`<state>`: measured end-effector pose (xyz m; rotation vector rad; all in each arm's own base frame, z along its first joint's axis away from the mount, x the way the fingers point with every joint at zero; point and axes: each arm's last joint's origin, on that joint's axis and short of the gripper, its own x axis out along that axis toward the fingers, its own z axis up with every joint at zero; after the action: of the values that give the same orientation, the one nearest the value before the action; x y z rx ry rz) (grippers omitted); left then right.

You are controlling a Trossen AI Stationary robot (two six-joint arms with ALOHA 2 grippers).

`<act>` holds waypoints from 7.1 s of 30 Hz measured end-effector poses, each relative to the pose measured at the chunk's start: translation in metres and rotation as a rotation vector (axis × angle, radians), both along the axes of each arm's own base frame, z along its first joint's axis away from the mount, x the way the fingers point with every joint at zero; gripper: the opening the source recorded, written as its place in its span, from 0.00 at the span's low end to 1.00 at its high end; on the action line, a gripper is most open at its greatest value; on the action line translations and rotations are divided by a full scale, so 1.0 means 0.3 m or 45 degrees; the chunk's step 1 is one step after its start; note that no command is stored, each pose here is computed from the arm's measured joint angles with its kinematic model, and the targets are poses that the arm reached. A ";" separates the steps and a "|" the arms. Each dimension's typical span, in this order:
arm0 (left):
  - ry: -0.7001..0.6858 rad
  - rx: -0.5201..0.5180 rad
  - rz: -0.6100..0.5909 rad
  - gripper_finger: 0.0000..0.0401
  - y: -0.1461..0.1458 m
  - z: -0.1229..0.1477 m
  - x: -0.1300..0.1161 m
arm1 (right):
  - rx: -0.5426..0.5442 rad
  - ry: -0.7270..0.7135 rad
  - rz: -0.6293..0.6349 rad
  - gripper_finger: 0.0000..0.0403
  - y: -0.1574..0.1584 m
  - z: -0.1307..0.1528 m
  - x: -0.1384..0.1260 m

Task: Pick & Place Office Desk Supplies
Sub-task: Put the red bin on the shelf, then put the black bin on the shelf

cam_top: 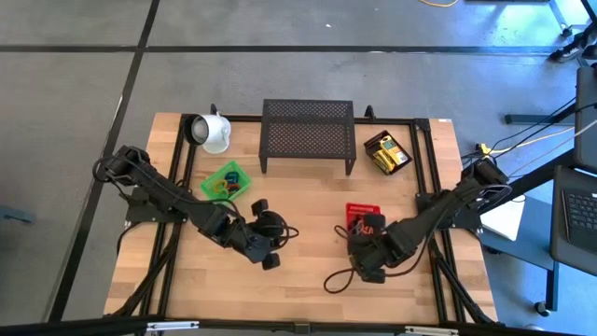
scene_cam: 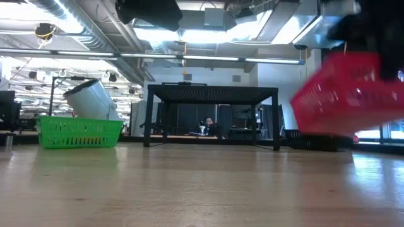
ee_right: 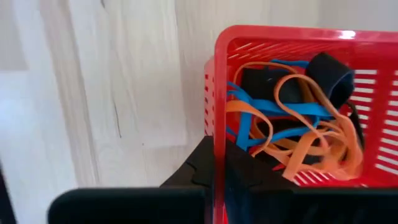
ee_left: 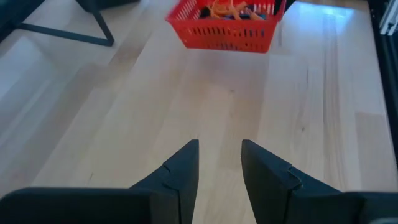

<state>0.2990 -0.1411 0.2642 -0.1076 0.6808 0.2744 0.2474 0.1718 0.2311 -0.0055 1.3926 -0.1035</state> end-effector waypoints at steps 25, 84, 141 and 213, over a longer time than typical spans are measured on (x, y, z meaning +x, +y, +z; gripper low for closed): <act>-0.069 0.104 0.109 0.28 0.010 0.008 0.002 | -0.297 -0.189 0.144 0.02 -0.390 0.440 0.179; -0.055 0.099 0.099 0.28 0.010 0.005 0.001 | -0.257 -0.020 0.046 0.07 -0.938 0.307 0.258; -0.055 0.099 0.099 0.28 0.009 0.005 0.000 | -0.163 0.347 0.003 0.47 -0.746 0.096 -0.265; -0.077 0.114 0.124 0.28 0.011 0.008 0.002 | -0.375 0.478 0.141 0.03 -0.711 -0.226 -0.324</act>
<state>0.2995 -0.1379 0.2666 -0.0635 0.6033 0.3936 0.1502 -0.0416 0.1633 -0.3627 1.7368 -0.2228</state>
